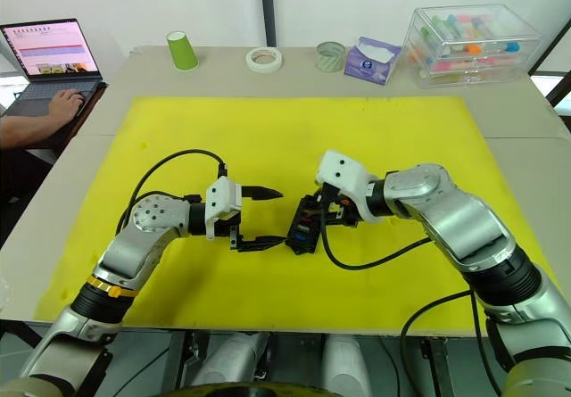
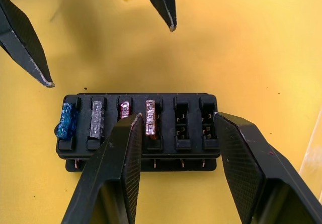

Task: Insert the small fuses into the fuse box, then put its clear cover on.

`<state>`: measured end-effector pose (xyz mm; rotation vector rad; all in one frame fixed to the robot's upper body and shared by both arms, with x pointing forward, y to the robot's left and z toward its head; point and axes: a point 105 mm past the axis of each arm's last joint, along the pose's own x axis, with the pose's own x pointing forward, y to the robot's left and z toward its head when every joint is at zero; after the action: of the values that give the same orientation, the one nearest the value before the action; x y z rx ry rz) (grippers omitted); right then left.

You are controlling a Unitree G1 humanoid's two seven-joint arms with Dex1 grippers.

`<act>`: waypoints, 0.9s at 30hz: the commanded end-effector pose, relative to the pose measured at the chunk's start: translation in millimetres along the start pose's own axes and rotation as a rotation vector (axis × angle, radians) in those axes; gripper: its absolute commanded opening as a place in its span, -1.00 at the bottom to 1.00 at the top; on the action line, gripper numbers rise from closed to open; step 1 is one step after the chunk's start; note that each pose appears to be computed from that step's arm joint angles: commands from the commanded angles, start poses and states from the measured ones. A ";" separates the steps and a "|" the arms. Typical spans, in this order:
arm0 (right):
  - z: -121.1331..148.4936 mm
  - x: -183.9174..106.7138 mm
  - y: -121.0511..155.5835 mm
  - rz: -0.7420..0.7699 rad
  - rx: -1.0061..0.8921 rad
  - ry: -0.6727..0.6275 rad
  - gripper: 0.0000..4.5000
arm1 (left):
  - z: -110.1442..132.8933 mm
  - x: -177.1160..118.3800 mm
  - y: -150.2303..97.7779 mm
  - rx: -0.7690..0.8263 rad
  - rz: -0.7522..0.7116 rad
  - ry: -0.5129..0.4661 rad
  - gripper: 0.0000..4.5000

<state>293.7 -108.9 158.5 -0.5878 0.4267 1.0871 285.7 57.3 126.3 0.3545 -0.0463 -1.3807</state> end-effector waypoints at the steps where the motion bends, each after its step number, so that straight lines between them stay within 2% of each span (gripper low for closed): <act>1: 14.3 -12.1 -3.3 -0.017 -0.042 -0.055 0.07 | 9.1 -0.5 0.9 0.052 -0.014 -0.020 1.00; 8: 25.3 -22.5 -0.8 -0.028 -0.059 -0.142 0.07 | 12.3 3.1 2.0 0.037 -0.004 -0.047 1.00; 15: 19.1 -20.3 1.3 -0.050 -0.087 -0.179 -0.97 | 12.5 3.9 1.7 0.041 -0.013 -0.048 1.00; 23: 12.8 -8.3 6.6 -0.038 -0.083 -0.184 -0.99 | 13.0 3.1 3.2 0.047 -0.019 -0.041 1.00; 27: -14.9 11.8 9.2 -0.021 -0.057 -0.139 -0.99 | 12.5 1.7 2.7 0.047 -0.024 -0.030 1.00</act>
<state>287.4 -105.6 143.9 -0.5351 0.2730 1.1226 286.1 54.3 127.6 0.3498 -0.0574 -1.4042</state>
